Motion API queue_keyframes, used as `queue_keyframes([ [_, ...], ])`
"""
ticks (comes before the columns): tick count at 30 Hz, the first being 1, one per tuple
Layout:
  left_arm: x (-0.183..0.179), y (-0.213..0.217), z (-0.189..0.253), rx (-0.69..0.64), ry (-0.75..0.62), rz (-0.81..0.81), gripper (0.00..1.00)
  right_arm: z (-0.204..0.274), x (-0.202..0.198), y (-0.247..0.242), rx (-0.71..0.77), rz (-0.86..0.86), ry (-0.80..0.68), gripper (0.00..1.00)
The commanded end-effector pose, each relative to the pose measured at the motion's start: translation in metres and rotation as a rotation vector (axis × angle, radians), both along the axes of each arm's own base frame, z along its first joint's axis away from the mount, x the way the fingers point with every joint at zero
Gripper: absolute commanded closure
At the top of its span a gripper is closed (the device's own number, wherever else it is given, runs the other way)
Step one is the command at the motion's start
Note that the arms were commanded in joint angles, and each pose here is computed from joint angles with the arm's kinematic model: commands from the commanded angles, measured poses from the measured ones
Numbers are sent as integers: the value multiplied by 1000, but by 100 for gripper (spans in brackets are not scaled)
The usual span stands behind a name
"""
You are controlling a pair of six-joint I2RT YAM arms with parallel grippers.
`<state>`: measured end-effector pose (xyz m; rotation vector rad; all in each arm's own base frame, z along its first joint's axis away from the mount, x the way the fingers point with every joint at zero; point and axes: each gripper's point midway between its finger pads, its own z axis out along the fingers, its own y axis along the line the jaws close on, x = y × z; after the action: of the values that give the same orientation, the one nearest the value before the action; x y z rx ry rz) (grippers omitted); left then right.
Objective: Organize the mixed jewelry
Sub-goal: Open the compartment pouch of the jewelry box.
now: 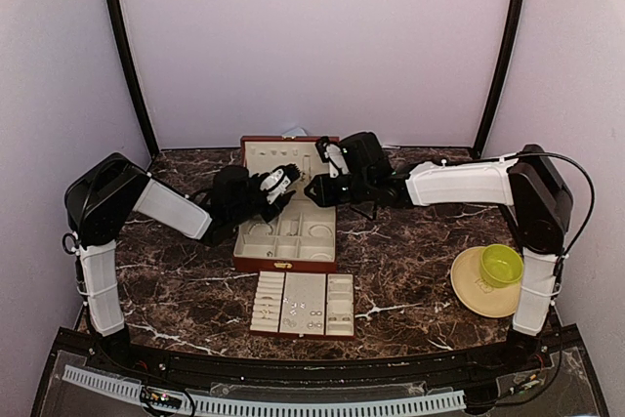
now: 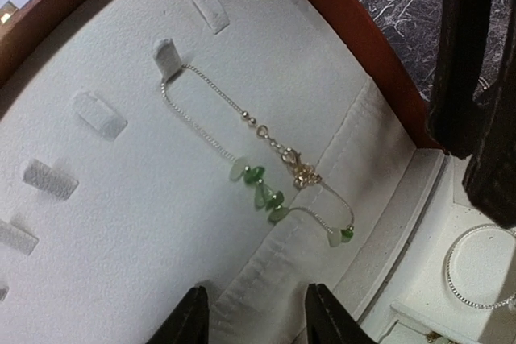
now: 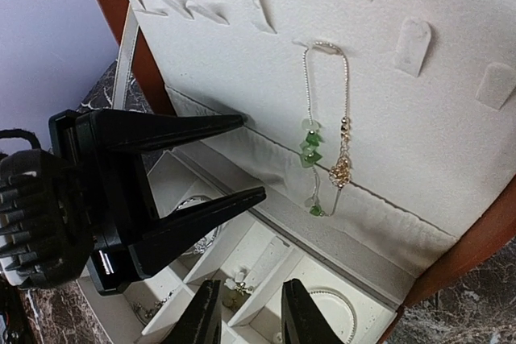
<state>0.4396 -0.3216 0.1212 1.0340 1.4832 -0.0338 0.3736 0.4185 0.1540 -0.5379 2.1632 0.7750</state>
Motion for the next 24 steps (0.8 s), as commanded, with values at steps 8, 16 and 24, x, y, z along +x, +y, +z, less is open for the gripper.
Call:
queue_keyframes([
  [8,13,-4,14,7,-65,1,55,-5,-4,7,28,14,7,73],
  [16,14,0,-8,31,-14,9,54,-2,-6,9,41,21,8,73],
  [24,13,2,-19,36,9,19,63,-4,-6,10,45,17,13,73],
])
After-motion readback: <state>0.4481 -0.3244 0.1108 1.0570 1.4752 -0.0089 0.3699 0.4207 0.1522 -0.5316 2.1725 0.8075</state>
